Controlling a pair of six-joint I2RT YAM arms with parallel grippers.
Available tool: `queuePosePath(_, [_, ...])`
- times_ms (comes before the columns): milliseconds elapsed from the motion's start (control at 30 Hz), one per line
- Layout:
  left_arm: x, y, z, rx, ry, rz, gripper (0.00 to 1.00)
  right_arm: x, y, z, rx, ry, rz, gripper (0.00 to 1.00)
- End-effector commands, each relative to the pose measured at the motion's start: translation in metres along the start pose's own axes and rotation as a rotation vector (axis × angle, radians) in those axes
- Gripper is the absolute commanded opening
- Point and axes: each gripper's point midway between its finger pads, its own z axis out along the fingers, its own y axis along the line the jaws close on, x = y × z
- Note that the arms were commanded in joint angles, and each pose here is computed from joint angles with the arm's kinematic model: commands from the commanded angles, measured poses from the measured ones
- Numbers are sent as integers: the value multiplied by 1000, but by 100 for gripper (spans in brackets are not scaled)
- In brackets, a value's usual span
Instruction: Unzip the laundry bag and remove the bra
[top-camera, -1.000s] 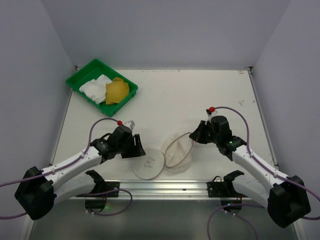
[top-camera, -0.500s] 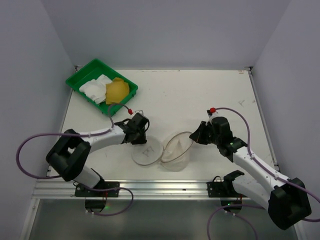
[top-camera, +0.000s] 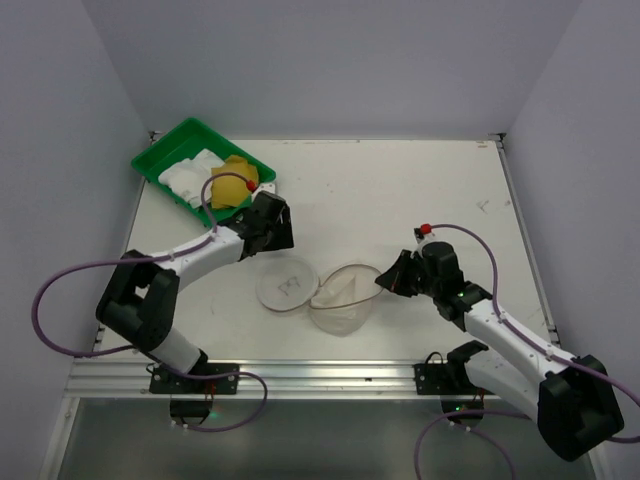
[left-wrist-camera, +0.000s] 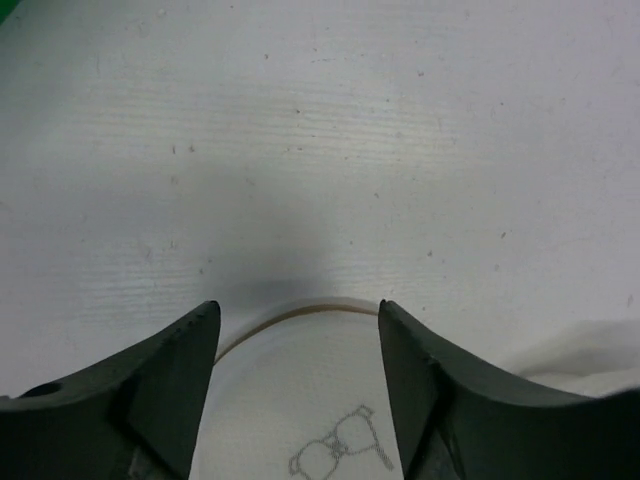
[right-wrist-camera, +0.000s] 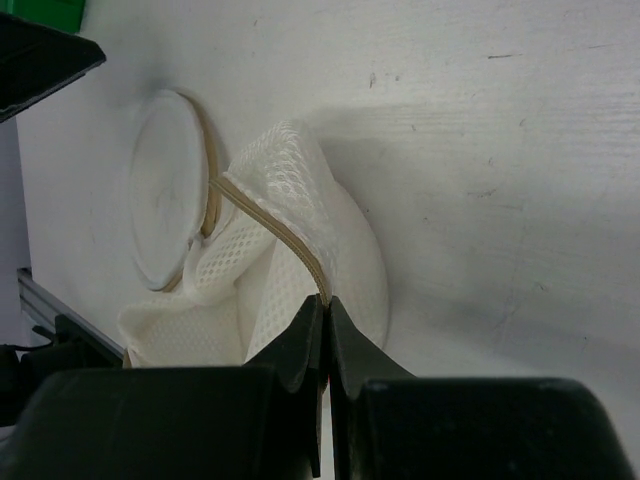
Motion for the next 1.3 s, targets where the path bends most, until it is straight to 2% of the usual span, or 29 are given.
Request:
queuePosePath(0, [-10, 10, -37, -6, -51, -75, 71, -7, 20, 4, -69, -6, 15, 0])
queuePosePath(133, [24, 31, -53, -28, 8, -118, 76, -10, 27, 8, -88, -13, 0, 0])
queuePosePath(333, [93, 58, -53, -53, 124, -199, 73, -10, 24, 11, -71, -17, -7, 0])
queuePosePath(433, [108, 71, -53, -88, 129, -217, 71, -9, 26, 12, -80, -14, -8, 0])
queuePosePath(600, [108, 76, -47, -98, 88, -240, 63, -7, 26, 15, -74, -2, -26, 0])
queuePosePath(700, [115, 70, -38, -71, 114, -247, 54, -7, 27, 15, -76, 2, -30, 0])
queuePosePath(800, [126, 70, -31, -74, 149, -248, 39, -8, 28, 14, -74, -5, -38, 0])
queuePosePath(867, [131, 72, -29, -84, 162, -243, 22, -8, 28, 13, -71, -10, -50, 0])
queuePosePath(900, [127, 71, -29, -85, 155, -245, 15, -7, 27, 13, -69, -10, -54, 0])
queuePosePath(933, [123, 71, -30, -85, 144, -237, 2, -7, 27, 13, -69, -10, -60, 0])
queuePosePath(967, [117, 73, -34, -103, 128, -226, 0, -7, 27, 14, -71, -6, -64, 0])
queuePosePath(1067, [74, 78, -52, -160, 25, -173, 0, -3, 30, 17, -84, 11, -78, 0])
queuePosePath(1200, [-12, 67, -95, -162, -172, -94, 0, 4, 35, 26, -77, 56, -106, 0])
queuePosePath(1267, [-37, 67, -111, -173, -227, -20, 0, 0, 46, 29, -85, 49, -131, 0])
